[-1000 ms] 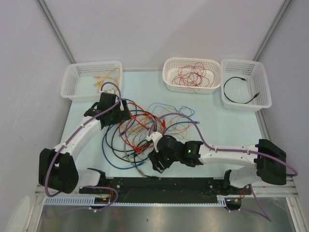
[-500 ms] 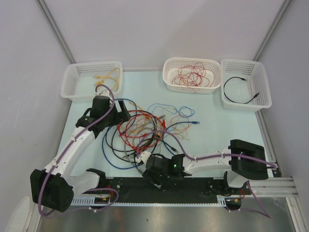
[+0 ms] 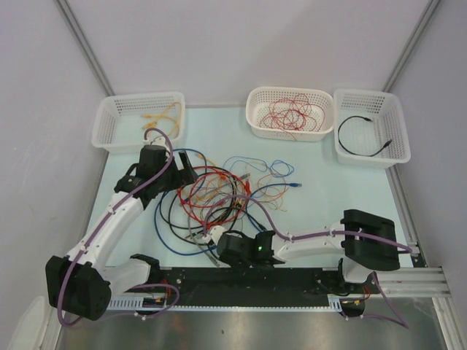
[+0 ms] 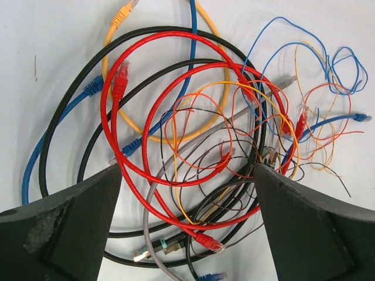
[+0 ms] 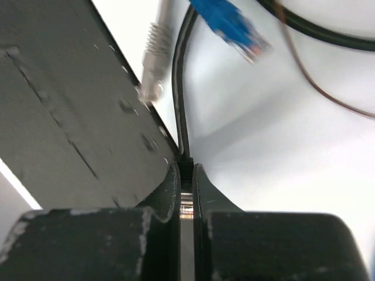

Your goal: Untangle the cables

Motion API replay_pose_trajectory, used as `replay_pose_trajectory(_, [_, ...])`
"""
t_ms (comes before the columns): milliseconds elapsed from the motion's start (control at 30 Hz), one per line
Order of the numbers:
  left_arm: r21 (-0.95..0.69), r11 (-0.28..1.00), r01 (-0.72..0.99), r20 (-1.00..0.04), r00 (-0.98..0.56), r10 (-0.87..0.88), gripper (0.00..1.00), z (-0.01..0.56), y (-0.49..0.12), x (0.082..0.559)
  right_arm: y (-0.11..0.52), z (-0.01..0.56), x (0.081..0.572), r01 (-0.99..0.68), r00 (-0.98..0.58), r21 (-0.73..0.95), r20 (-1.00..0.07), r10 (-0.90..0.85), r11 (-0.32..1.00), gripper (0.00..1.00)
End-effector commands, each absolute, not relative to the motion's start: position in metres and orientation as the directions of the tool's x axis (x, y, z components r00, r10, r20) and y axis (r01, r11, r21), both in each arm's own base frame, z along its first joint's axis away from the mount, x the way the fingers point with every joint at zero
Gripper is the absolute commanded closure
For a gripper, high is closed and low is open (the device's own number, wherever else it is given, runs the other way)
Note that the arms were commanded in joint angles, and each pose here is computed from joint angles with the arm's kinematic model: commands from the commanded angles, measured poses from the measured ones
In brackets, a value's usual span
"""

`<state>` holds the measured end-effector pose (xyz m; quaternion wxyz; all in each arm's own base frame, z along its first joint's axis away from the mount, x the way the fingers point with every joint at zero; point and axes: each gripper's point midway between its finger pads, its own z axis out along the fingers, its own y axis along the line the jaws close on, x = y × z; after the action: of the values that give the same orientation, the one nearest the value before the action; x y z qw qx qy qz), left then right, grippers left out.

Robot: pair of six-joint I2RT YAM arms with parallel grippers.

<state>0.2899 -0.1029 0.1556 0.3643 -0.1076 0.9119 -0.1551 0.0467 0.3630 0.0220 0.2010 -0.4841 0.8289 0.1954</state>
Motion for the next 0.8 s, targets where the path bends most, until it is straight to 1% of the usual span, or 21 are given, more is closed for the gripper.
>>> replay_pose_trajectory(0, [-0.402, 0.914, -0.059, -0.659, -0.674, -0.334, 0.01, 0.176, -0.106, 0.291, 0.361, 0.091, 0.069, -0.865, -0.418, 0.065, -0.642, -0.643, 0.497, 1.00])
replay_pose_trajectory(33, [-0.407, 0.912, -0.050, -0.669, -0.664, -0.335, 0.01, 0.180, -0.107, 0.292, 0.367, 0.121, 0.074, -0.861, -0.408, 0.069, -0.687, -0.601, 0.504, 1.00])
replay_pose_trajectory(67, [-0.414, 0.909, -0.041, -0.674, -0.657, -0.337, 0.01, 0.184, -0.108, 0.293, 0.357, 0.159, 0.080, -0.855, -0.382, 0.055, -0.741, -0.553, 0.516, 1.00])
replay_pose_trajectory(100, [-0.425, 0.905, -0.027, -0.689, -0.638, -0.343, 0.01, 0.190, -0.109, 0.294, 0.355, 0.183, 0.085, -0.849, -0.367, 0.053, -0.775, -0.515, 0.525, 1.00])
replay_pose_trajectory(133, [-0.433, 0.901, -0.016, -0.692, -0.635, -0.344, 0.01, 0.192, -0.111, 0.294, 0.356, 0.225, 0.091, -0.844, -0.345, 0.070, -0.830, -0.439, 0.532, 1.00])
replay_pose_trajectory(167, [-0.444, 0.896, -0.007, -0.696, -0.628, -0.350, 0.01, 0.195, -0.112, 0.294, 0.341, 0.258, 0.099, -0.826, -0.313, 0.054, -0.872, -0.377, 0.561, 1.00])
replay_pose_trajectory(267, [-0.482, 0.876, 0.020, -0.698, -0.614, -0.370, 0.02, 0.199, -0.119, 0.295, 0.318, 0.328, 0.118, -0.776, -0.266, 0.083, -0.942, -0.205, 0.625, 1.00])
replay_pose_trajectory(300, [-0.488, 0.873, 0.022, -0.697, -0.612, -0.374, 0.02, 0.196, -0.120, 0.295, 0.304, 0.352, 0.119, -0.771, -0.247, 0.109, -0.959, -0.136, 0.628, 1.00])
replay_pose_trajectory(367, [-0.500, 0.866, 0.031, -0.688, -0.621, -0.375, 0.02, 0.194, -0.123, 0.294, 0.289, 0.380, 0.125, -0.747, -0.222, 0.136, -0.974, -0.052, 0.651, 1.00])
replay_pose_trajectory(500, [-0.508, 0.860, 0.042, -0.673, -0.643, -0.366, 0.02, 0.185, -0.128, 0.292, 0.265, 0.409, 0.132, -0.713, -0.183, 0.156, -0.983, 0.033, 0.684, 1.00])
replay_pose_trajectory(767, [-0.539, 0.839, 0.080, -0.672, -0.641, -0.371, 0.02, 0.187, -0.135, 0.290, 0.258, 0.389, 0.161, -0.597, -0.196, 0.112, -0.981, -0.010, 0.795, 1.00])
